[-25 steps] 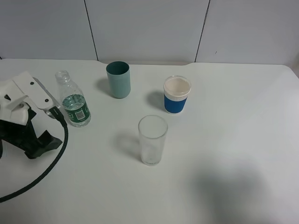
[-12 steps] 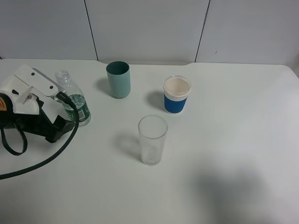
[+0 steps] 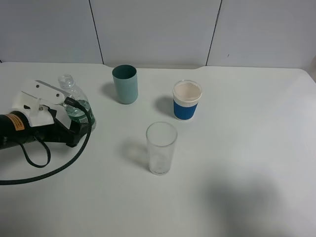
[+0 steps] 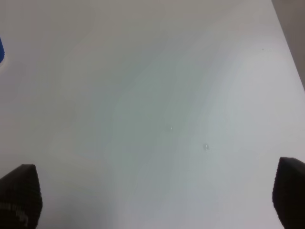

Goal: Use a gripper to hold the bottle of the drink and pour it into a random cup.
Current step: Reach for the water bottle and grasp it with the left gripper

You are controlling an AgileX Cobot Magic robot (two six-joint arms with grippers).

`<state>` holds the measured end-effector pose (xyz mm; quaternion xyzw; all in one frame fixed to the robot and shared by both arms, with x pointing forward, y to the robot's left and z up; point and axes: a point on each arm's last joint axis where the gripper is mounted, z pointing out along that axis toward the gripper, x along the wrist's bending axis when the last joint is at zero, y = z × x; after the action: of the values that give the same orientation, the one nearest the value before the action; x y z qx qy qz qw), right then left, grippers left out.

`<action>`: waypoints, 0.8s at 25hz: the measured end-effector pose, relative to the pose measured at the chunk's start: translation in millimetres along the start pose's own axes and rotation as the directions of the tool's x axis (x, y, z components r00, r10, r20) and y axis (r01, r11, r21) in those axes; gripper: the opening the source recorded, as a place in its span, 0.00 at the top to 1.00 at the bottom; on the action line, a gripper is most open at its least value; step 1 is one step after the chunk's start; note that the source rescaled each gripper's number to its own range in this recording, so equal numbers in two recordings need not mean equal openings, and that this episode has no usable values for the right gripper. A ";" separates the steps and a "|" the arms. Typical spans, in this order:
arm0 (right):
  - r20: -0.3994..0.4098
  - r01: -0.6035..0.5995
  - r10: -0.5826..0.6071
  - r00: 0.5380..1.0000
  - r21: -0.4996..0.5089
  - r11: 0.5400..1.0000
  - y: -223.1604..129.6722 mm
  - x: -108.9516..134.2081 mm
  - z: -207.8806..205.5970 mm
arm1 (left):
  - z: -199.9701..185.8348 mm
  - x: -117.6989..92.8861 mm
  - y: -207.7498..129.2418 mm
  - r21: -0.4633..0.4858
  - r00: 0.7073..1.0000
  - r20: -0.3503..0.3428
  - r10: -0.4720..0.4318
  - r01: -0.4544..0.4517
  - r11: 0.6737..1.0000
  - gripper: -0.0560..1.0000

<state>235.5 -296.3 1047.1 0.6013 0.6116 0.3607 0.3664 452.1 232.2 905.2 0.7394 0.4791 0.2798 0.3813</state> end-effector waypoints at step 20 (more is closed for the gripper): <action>0.000 0.000 0.000 1.000 0.000 1.000 0.0 0.0 0.0 | 38.8 0.6 -25.8 -0.203 0.993 0.069 -0.091 0.103 0.974 0.07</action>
<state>235.5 -296.3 1047.1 0.6013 0.6116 0.3607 0.3664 469.8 227.7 862.3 0.6795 0.4716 0.2871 0.4832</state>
